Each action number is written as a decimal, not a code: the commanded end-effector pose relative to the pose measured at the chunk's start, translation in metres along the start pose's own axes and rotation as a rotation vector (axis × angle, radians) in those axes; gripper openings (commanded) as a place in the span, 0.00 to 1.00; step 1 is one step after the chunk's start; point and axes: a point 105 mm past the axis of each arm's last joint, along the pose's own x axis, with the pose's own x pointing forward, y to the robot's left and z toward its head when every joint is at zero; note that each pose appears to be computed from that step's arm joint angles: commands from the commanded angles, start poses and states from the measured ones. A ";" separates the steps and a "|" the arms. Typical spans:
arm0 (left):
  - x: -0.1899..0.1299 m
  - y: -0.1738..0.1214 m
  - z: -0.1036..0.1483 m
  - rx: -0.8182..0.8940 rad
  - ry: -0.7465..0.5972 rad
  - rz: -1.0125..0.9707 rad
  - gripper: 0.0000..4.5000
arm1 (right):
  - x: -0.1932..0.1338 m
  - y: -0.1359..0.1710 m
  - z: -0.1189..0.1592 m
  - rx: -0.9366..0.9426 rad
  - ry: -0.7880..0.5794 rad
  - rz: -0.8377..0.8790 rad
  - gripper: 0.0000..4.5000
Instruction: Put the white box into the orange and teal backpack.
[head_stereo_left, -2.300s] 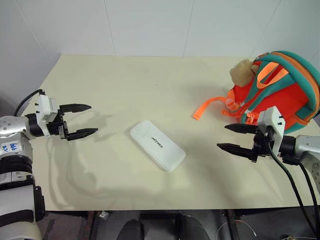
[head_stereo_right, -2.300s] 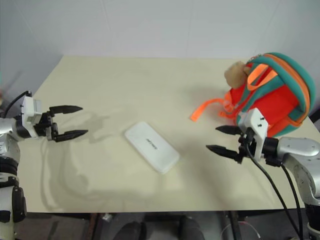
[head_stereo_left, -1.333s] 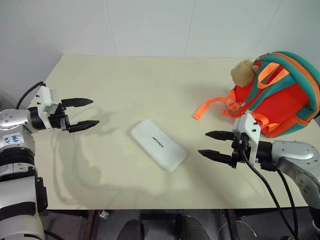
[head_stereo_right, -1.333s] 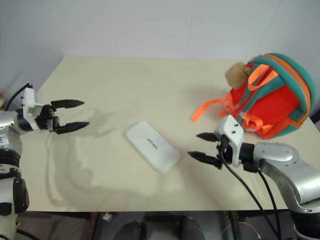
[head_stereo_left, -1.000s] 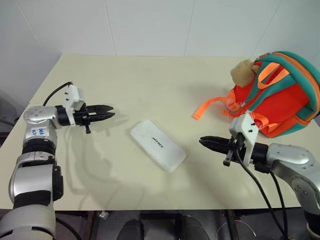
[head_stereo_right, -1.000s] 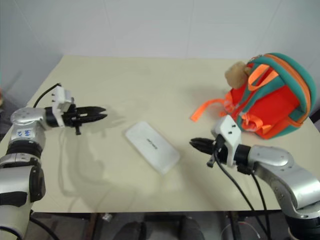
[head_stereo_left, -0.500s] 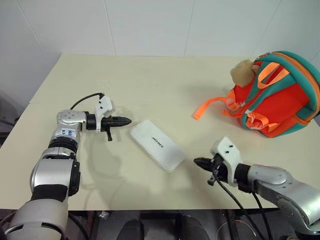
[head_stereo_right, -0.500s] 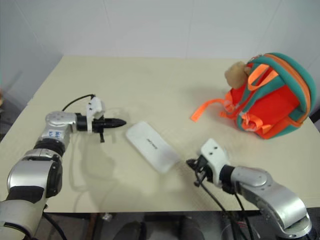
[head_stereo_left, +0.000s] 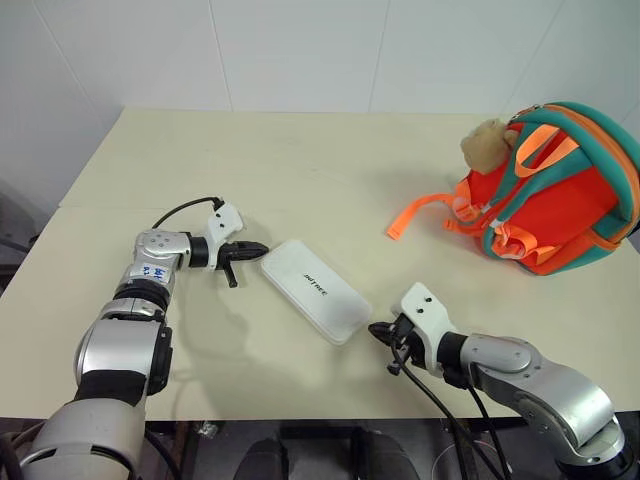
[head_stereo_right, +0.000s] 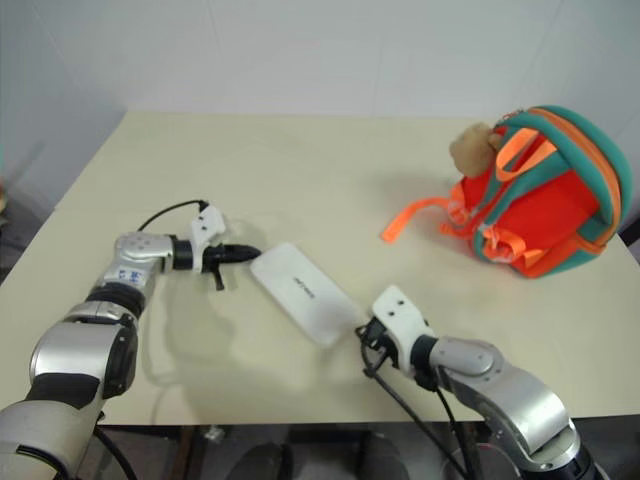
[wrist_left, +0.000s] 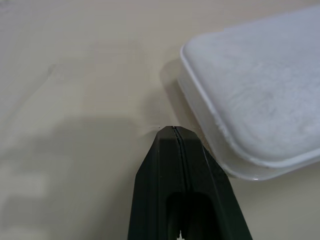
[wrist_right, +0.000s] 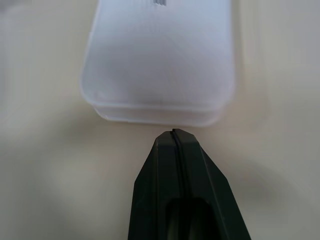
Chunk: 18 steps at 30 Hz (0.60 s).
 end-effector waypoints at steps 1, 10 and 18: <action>0.005 -0.004 -0.001 0.000 0.002 -0.019 0.00 | 0.004 0.002 0.006 -0.019 -0.023 -0.002 0.03; 0.004 -0.016 0.003 0.014 -0.037 -0.122 0.00 | 0.020 -0.003 0.014 -0.046 -0.051 -0.024 0.03; -0.014 -0.037 -0.018 0.021 0.008 -0.285 0.00 | 0.027 -0.012 0.021 -0.074 -0.070 -0.043 0.03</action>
